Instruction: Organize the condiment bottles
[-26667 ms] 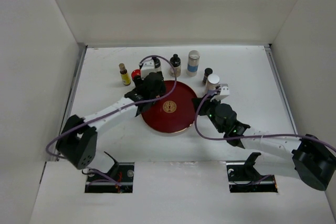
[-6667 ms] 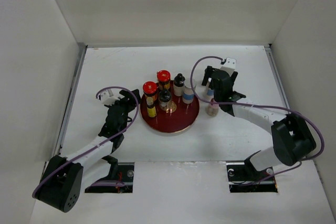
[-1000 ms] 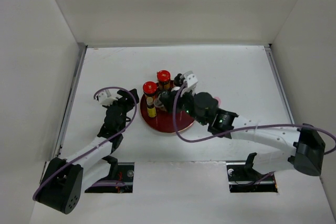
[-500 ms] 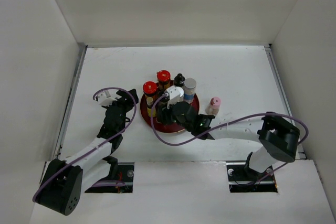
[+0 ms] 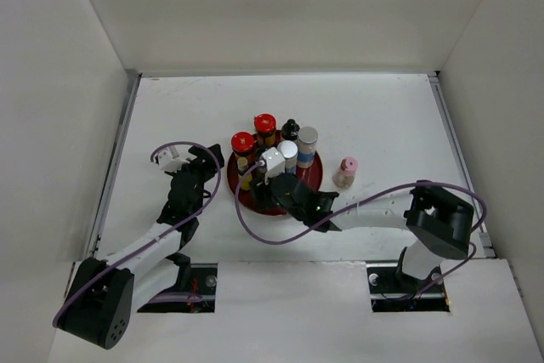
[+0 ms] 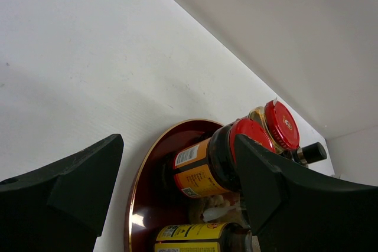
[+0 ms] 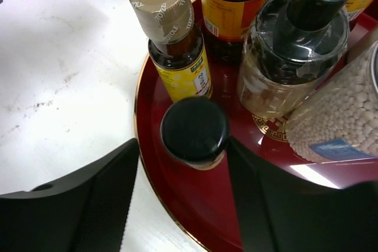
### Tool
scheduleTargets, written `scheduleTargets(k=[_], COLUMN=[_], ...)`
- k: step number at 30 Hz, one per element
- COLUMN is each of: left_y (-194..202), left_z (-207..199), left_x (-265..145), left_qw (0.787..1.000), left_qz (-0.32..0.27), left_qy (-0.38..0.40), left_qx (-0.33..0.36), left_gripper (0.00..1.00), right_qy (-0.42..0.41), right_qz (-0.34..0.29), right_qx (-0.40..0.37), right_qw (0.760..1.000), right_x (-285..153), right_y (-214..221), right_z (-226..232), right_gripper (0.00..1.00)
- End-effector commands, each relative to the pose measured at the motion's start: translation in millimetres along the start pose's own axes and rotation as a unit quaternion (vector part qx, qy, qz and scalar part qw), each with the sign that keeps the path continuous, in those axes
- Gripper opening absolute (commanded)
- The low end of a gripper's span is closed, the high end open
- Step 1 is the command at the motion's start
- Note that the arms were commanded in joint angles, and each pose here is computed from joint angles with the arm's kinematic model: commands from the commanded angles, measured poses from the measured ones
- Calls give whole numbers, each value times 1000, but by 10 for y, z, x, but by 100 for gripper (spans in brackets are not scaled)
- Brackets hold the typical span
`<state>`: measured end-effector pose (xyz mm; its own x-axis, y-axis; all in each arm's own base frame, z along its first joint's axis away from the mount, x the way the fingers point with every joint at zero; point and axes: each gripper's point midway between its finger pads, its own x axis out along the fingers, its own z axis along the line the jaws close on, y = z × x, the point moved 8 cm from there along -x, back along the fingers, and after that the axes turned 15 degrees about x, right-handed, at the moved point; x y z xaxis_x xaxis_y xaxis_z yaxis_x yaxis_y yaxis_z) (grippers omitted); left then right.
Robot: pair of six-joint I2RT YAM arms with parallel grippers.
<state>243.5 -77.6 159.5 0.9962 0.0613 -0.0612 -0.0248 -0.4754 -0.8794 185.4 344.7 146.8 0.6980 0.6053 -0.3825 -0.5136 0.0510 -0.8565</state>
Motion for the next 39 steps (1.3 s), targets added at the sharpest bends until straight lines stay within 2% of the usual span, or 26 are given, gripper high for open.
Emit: scheduleTargets(k=[1, 5, 7, 8, 10, 12, 13, 15, 19, 20, 22, 25, 28, 34, 39], left_y=[-86, -80, -92, -93, -81, -89, -87, -61, -56, -50, -55, -73, -57, -40, -39], left_z=[-46, -37, -44, -41, -35, -52, -67, -71, -92, -90, -83, -79, -67, -78, -84], left_x=[4, 1, -3, -2, -10, -11, -7, -3, -3, -4, -12, -12, -17, -11, -9], left_qw=[1000, 1000, 1000, 1000, 1000, 1000, 1000, 1000, 1000, 1000, 1000, 1000, 1000, 1000, 1000], left_qz=[-24, -23, -25, -26, -25, -25, -25, -19, -18, -18, -19, -23, -20, -16, -16], left_qy=[9, 8, 9, 8, 7, 11, 13, 13, 16, 15, 16, 15, 15, 16, 16], left_qx=[-6, -7, -6, -6, -8, -9, -7, -6, -5, -6, -9, -9, -11, -10, -10], left_gripper=[74, 74, 74, 74, 74, 73, 71, 66, 64, 64, 64, 65, 66, 67, 67], right_qy=[-17, -48, -45, -39, 2, 81, 123, 186, 282, 295, 317, 333, 327, 334, 332], right_qz=[-51, -83, -108, -122, -157, -198, -214, -220, -209, -205, -191, -161, -126, -101, -114], right_qx=[16, 37, 53, 64, 96, 137, 155, 168, 178, 177, 168, 167, 172, 179, 176], right_qw=[998, 995, 992, 990, 983, 967, 957, 943, 919, 916, 914, 914, 920, 920, 920], right_x=[-52, -298, -431, -496, -621, -748, -821, -910, -1027, -1041, -1036, -978, -890, -800, -780], right_y=[-267, -545, -737, -824, -956, -1009, -1011, -984, -907, -886, -819, -675, -534, -393, -425], right_z=[143, 190, 64, -38, -350, -750, -946, -1240, -1648, -1691, -1753, -1804, -1809, -1861, -1888], right_gripper=[68, 75, 74, 66, 41, 28, 27, 31, 65, 72, 77, 79, 76, 72, 56])
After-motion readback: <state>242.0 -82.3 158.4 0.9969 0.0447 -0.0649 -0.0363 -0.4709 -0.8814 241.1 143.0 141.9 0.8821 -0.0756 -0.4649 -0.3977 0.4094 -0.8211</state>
